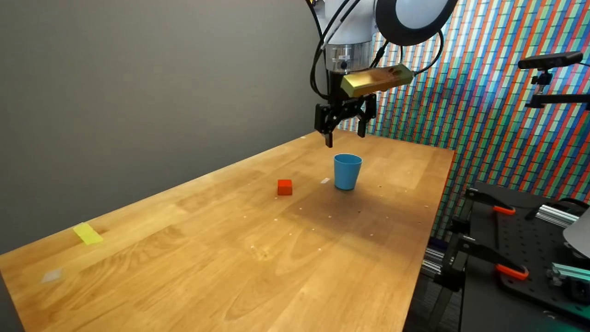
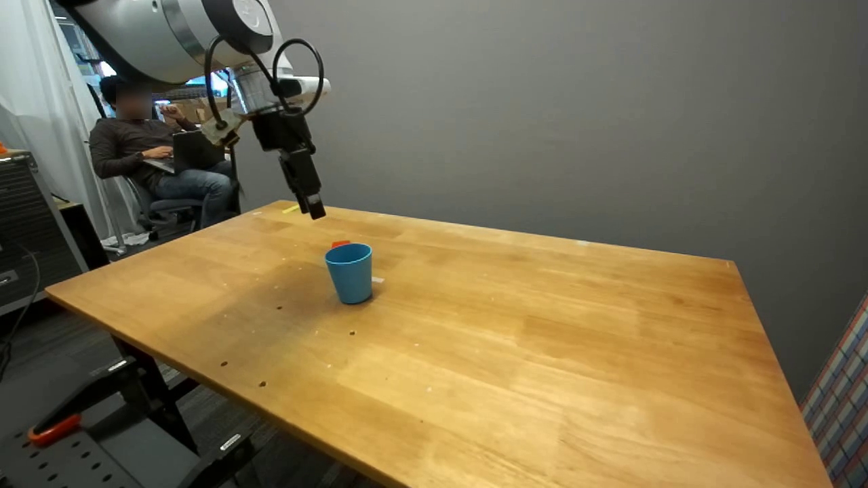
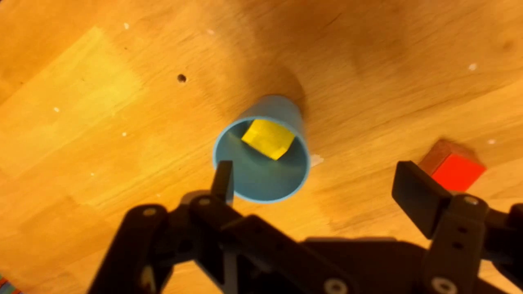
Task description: Put the yellow block in the blue cup
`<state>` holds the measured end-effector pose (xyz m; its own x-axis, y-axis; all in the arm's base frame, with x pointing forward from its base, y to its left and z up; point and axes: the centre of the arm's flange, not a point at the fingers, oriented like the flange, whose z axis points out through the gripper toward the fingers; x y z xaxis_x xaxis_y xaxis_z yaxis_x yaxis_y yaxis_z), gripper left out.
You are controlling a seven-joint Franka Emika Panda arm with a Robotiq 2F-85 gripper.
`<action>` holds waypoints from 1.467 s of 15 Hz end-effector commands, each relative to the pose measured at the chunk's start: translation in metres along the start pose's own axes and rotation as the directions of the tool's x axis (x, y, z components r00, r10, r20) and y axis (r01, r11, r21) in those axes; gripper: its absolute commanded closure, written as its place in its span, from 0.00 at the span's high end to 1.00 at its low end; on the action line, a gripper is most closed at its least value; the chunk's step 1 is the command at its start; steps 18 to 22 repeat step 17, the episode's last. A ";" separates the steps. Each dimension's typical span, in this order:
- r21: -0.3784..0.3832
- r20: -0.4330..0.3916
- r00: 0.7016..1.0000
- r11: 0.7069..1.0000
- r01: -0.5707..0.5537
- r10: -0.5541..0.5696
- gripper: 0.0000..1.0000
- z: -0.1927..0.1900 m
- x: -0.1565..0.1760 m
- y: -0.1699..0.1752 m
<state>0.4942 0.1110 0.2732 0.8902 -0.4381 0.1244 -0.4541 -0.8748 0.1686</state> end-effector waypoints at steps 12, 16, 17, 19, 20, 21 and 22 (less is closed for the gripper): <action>0.206 0.130 0.884 0.884 0.420 -0.450 1.00 -0.191 -0.113 0.044; 0.210 0.142 0.896 0.898 0.388 -0.420 1.00 -0.173 -0.103 0.023; 0.208 0.151 0.894 0.898 0.387 -0.421 1.00 -0.168 -0.102 0.022; 0.208 0.151 0.894 0.898 0.387 -0.421 1.00 -0.168 -0.102 0.022; 0.208 0.151 0.894 0.898 0.387 -0.421 1.00 -0.168 -0.102 0.022; 0.208 0.151 0.894 0.898 0.387 -0.421 1.00 -0.168 -0.102 0.022; 0.208 0.151 0.894 0.898 0.387 -0.421 1.00 -0.168 -0.102 0.022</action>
